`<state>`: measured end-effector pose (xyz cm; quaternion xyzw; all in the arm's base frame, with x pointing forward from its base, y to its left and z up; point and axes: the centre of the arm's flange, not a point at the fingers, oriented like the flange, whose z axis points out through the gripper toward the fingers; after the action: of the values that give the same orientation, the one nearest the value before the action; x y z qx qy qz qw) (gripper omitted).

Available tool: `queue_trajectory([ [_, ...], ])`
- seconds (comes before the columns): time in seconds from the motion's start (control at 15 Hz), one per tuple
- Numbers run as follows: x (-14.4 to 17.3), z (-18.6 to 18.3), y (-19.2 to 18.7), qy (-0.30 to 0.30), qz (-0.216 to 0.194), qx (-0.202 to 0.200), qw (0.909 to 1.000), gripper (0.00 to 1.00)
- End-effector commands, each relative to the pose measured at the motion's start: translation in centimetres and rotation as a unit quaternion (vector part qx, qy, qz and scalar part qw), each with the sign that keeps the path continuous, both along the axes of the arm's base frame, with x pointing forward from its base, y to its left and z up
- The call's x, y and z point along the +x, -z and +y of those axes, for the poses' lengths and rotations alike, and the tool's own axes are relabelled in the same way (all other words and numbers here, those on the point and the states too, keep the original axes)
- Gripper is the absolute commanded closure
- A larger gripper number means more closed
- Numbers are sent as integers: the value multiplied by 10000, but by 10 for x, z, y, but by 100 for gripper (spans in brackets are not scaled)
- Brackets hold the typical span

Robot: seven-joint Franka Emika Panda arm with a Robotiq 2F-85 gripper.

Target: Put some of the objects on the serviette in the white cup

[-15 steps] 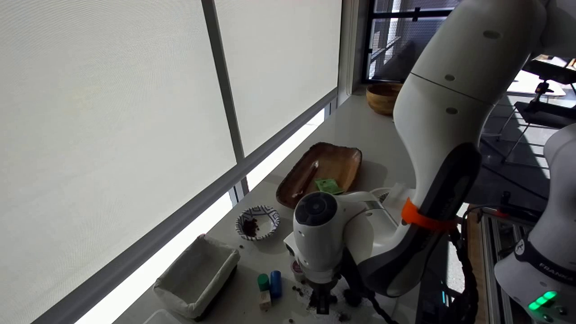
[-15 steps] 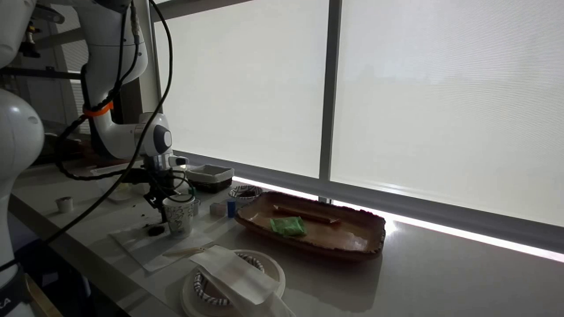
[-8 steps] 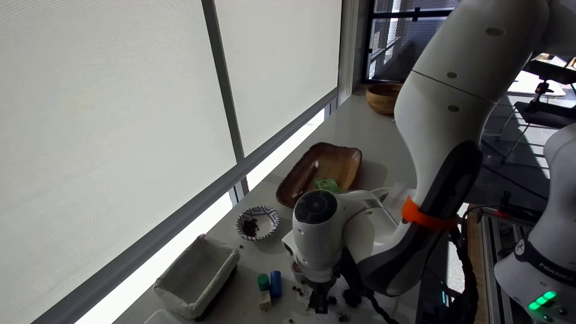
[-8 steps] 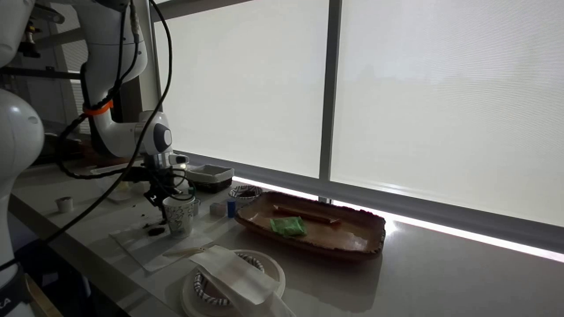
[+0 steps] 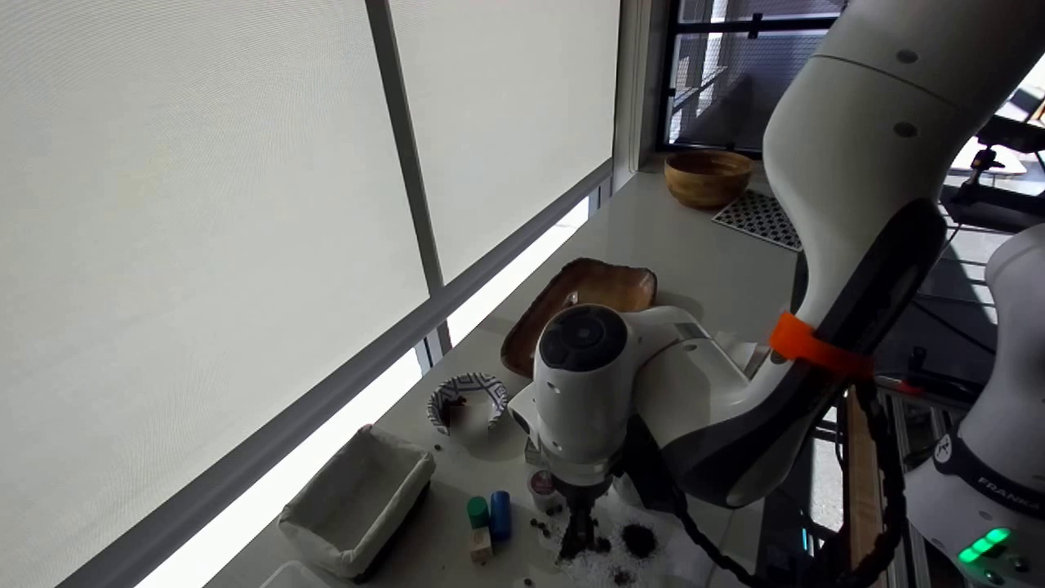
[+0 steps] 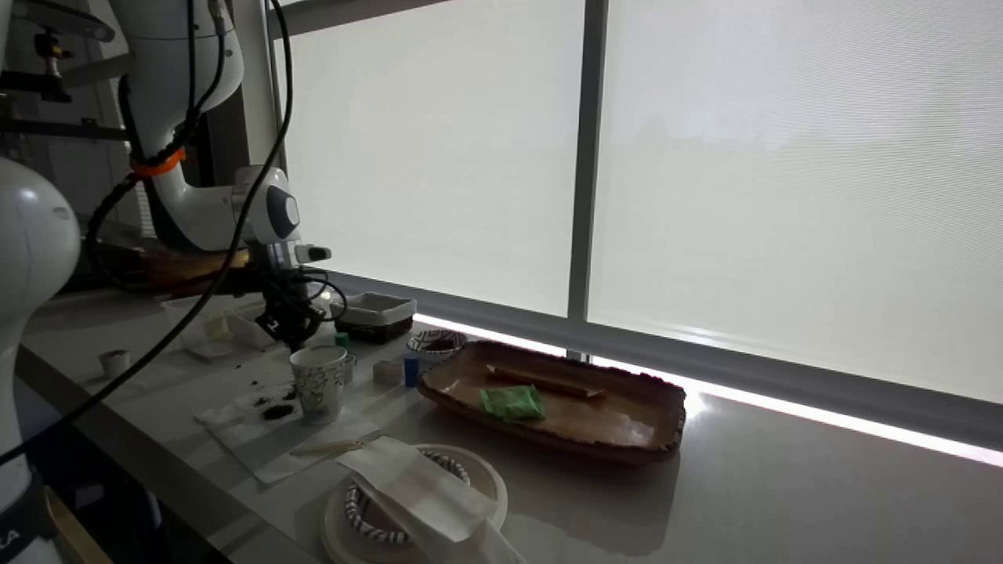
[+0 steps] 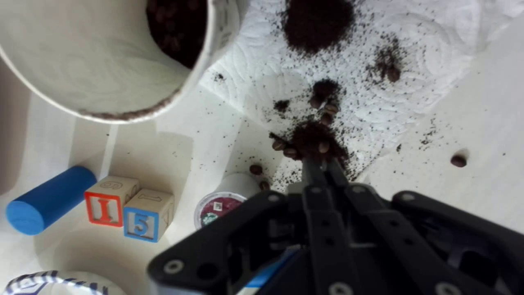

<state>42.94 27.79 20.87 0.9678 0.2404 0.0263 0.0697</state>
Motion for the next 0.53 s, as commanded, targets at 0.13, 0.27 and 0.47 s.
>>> queue_trajectory([
  [0.13,-52,-21,-73,614,-342,-730,9949,99],
  [0.27,-69,-23,-92,844,-522,-961,9904,99],
  [0.47,-89,-31,-106,1163,-676,-1128,9845,99],
])
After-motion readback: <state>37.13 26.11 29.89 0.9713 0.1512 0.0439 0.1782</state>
